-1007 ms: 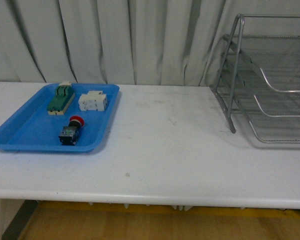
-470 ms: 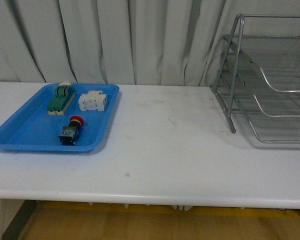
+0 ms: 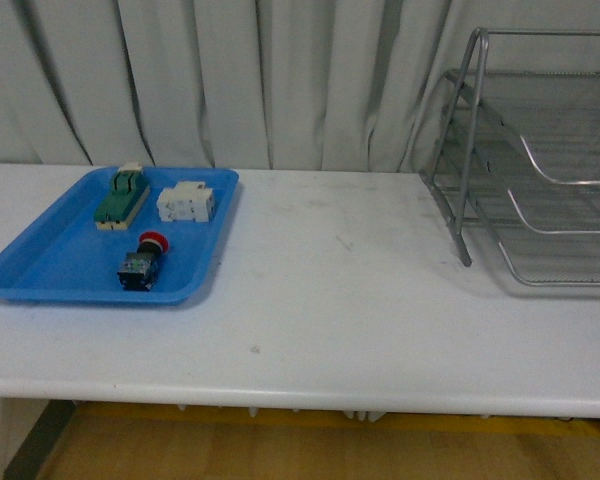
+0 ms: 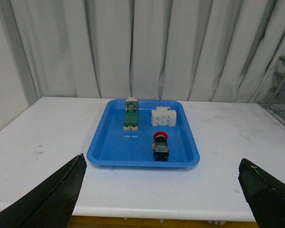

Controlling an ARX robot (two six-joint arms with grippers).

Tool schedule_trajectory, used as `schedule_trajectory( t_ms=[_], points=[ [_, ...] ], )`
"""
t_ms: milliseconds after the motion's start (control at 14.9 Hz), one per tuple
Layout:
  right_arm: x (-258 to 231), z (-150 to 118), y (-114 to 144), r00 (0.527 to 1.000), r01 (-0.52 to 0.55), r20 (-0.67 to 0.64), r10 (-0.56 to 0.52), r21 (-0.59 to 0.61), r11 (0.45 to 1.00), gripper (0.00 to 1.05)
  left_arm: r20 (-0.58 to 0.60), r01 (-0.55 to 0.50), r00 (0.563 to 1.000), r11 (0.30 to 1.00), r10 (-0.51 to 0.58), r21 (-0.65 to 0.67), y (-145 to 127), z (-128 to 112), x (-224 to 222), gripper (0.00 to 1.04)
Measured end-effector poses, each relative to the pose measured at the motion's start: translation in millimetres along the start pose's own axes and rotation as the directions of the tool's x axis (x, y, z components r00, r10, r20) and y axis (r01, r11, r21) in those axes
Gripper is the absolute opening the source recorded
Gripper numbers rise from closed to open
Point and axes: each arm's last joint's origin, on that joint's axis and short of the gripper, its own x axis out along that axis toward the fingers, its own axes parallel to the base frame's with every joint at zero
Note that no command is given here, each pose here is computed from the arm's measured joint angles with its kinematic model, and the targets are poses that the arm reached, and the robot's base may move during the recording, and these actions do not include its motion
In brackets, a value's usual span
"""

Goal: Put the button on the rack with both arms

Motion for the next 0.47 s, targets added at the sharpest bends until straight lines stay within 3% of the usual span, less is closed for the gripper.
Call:
schedule_trajectory(
  t_ms=[336, 403, 470],
  points=[
    [0.0, 0.0, 0.0, 1.000, 0.000, 0.000, 0.000, 0.000, 1.000, 0.37, 0.000, 0.000, 1.000, 1.000, 0.000, 0.000, 0.0, 0.0, 0.0, 0.98],
    [0.0, 0.0, 0.0, 1.000, 0.000, 0.000, 0.000, -0.003, 1.000, 0.39, 0.000, 0.000, 1.000, 1.000, 0.000, 0.000, 0.0, 0.0, 0.0, 0.98],
    [0.0, 0.0, 0.0, 1.000, 0.000, 0.000, 0.000, -0.003, 1.000, 0.50, 0.000, 0.000, 1.000, 1.000, 0.000, 0.000, 0.0, 0.0, 0.0, 0.98]
  ],
)
